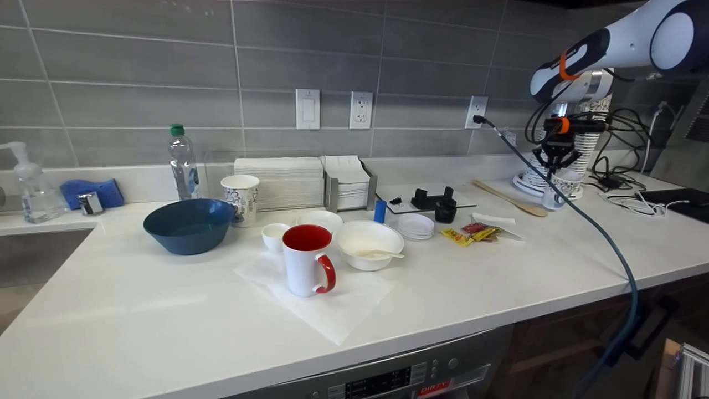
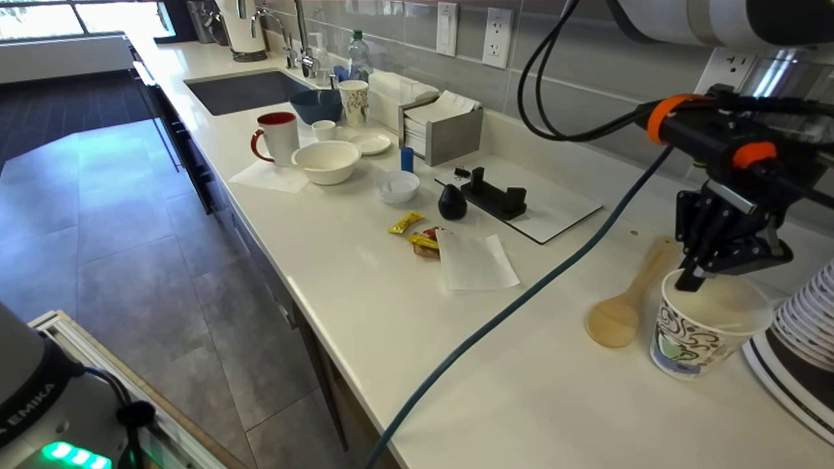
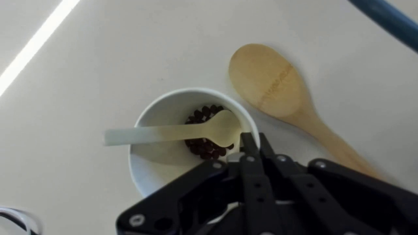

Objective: Put the paper cup on the blue bloc on the left

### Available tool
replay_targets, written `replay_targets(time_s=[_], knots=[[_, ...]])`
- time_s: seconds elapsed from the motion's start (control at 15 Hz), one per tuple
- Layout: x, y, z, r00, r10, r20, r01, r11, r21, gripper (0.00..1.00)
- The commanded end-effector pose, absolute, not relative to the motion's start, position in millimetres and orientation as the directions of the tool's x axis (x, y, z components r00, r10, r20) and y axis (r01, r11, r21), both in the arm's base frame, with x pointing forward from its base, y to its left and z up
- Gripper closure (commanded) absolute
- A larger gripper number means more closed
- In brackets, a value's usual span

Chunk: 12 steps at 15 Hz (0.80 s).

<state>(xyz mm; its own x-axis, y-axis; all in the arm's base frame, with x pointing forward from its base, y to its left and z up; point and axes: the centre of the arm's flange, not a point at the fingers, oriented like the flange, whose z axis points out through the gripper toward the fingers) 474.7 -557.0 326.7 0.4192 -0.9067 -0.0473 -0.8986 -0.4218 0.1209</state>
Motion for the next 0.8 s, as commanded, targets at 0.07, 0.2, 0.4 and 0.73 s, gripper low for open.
replay_targets(time_s=[0.07,0.2,0.4,0.73], knots=[[444,-549,359,0.354,-0.932,-0.072,-0.927,-0.360,0.101,0.99],[433,-540,373,0.364,-0.924,-0.121,-0.922,-0.376,0.096,0.99],[418,-530,395,0.347,-0.917,-0.198,-0.926,-0.368,0.083,0.99],[393,-518,433,0.300,-0.907,-0.294,-0.939,-0.335,0.077,0.99]])
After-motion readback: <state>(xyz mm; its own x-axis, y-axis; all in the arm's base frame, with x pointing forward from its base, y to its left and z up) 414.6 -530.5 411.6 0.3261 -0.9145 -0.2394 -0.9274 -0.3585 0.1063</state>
